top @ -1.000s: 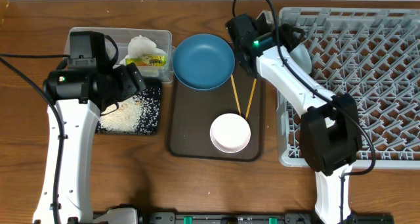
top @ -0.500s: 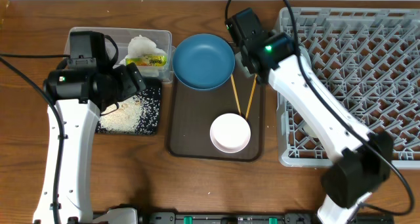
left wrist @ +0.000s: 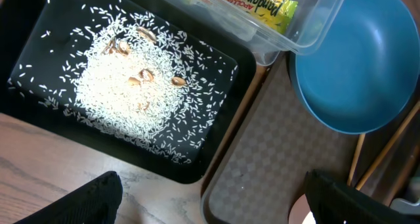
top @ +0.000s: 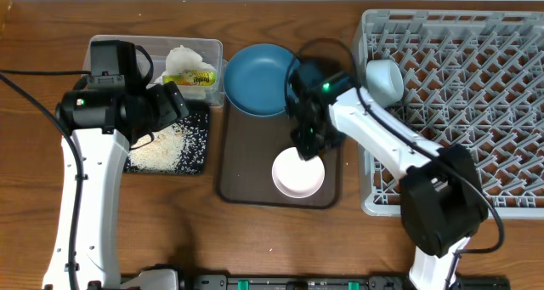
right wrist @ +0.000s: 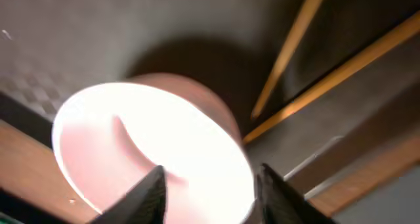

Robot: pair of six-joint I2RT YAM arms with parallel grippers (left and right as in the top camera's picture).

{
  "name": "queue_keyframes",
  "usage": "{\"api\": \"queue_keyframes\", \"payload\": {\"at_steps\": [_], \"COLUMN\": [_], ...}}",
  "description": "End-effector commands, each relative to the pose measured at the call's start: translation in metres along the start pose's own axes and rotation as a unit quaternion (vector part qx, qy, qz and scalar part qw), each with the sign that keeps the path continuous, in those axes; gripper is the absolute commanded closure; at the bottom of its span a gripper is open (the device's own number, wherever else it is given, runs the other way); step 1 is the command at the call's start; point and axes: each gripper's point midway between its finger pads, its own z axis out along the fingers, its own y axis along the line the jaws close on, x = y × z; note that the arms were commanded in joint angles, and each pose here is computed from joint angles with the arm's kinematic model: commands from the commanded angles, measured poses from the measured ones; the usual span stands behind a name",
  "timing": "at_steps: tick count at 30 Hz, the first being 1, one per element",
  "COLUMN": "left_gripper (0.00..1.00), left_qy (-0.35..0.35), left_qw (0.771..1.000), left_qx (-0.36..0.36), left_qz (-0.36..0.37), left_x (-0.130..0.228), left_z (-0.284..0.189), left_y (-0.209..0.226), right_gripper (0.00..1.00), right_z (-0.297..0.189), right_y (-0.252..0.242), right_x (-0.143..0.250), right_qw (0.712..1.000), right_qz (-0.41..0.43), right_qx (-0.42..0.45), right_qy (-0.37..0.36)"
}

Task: Sort waste into correct bins and load items into the dishwasher rack
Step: 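Move the right gripper to the pink-and-white cup and grasp its rim, then lift the pink-and-white cup off the brown tray toward the rack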

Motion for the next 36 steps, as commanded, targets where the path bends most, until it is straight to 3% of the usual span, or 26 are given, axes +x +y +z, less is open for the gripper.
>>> {"api": "queue_keyframes", "payload": {"at_steps": [1, 9, 13, 20, 22, 27, 33, 36], "left_gripper": [0.09, 0.09, 0.09, 0.09, 0.09, 0.09, 0.09, 0.09], "left_qy": [-0.003, -0.003, -0.003, -0.003, -0.003, -0.003, -0.003, -0.003], "left_qw": [1.000, 1.000, 1.000, 1.000, 1.000, 1.000, 1.000, 1.000], "left_qx": [-0.002, -0.002, -0.002, -0.002, -0.002, -0.002, -0.002, -0.002], "left_qz": [0.003, 0.003, 0.003, 0.003, 0.003, 0.003, 0.003, 0.003], "left_x": [-0.005, -0.005, -0.005, -0.005, -0.005, -0.005, -0.005, -0.005], "left_z": [-0.001, -0.001, -0.001, -0.001, -0.001, -0.001, -0.001, -0.001], "left_y": [0.000, 0.000, 0.000, 0.000, 0.000, 0.000, 0.000, 0.000], "right_gripper": [0.66, 0.89, 0.87, 0.58, 0.56, 0.58, 0.71, 0.73], "right_z": [0.007, 0.031, 0.023, -0.034, -0.044, -0.044, -0.008, 0.007], "right_y": [0.012, 0.005, 0.007, 0.014, 0.003, -0.033, -0.042, -0.040], "right_x": [0.011, 0.028, 0.016, -0.012, -0.013, -0.005, 0.014, 0.022], "right_qw": [0.999, 0.998, 0.999, 0.998, 0.998, 0.989, 0.989, 0.991], "right_qz": [0.009, 0.025, 0.020, 0.006, 0.032, 0.089, 0.096, 0.096], "right_qx": [-0.038, -0.041, -0.044, -0.030, 0.006, 0.105, 0.110, 0.097], "right_qy": [0.016, 0.037, 0.012, -0.051, -0.062, -0.059, -0.026, -0.014]}}
